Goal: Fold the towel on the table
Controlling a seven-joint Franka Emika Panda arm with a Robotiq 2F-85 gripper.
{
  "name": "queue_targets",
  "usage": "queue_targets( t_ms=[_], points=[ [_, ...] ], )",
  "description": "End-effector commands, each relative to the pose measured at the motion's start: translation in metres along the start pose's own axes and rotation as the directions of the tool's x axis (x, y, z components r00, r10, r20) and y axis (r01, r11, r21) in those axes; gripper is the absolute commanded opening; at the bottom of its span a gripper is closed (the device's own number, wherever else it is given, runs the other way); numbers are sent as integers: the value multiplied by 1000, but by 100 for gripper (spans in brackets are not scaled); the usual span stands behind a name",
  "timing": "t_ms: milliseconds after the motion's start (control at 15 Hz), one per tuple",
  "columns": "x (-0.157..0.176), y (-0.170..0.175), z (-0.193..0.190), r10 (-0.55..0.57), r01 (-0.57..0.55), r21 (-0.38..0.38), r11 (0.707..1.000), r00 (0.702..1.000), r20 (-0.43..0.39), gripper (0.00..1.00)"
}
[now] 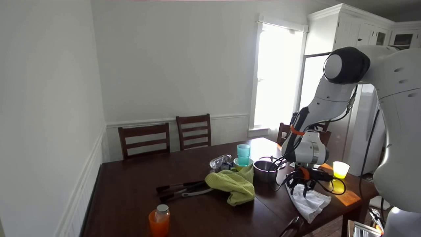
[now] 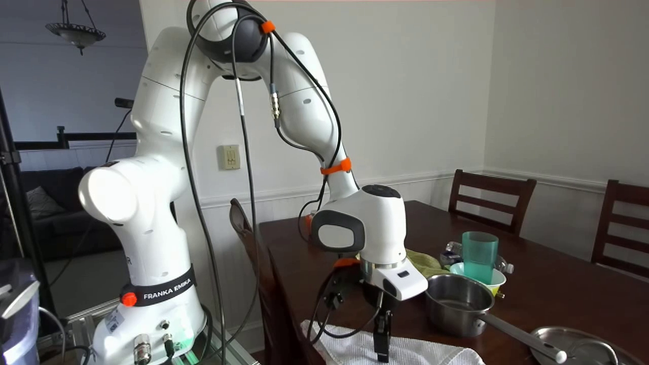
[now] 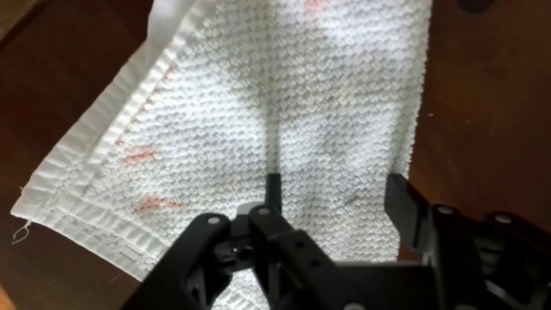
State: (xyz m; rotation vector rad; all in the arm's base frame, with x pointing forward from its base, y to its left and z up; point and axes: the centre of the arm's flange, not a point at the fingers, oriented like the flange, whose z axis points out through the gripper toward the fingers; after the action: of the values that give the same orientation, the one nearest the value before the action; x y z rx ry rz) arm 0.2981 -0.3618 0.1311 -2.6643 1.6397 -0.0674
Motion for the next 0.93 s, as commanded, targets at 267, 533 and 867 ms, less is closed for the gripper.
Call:
queue_targets(
  t_ms=[267,533,867],
  points=[
    [8,7,-63,12,-13,-15,1000,999,-50,100],
    [15,16,-108,26,-30,-52,998,997,-74,100],
    [19,23,-158,50,-57,-102,993,996,-70,100]
  ],
)
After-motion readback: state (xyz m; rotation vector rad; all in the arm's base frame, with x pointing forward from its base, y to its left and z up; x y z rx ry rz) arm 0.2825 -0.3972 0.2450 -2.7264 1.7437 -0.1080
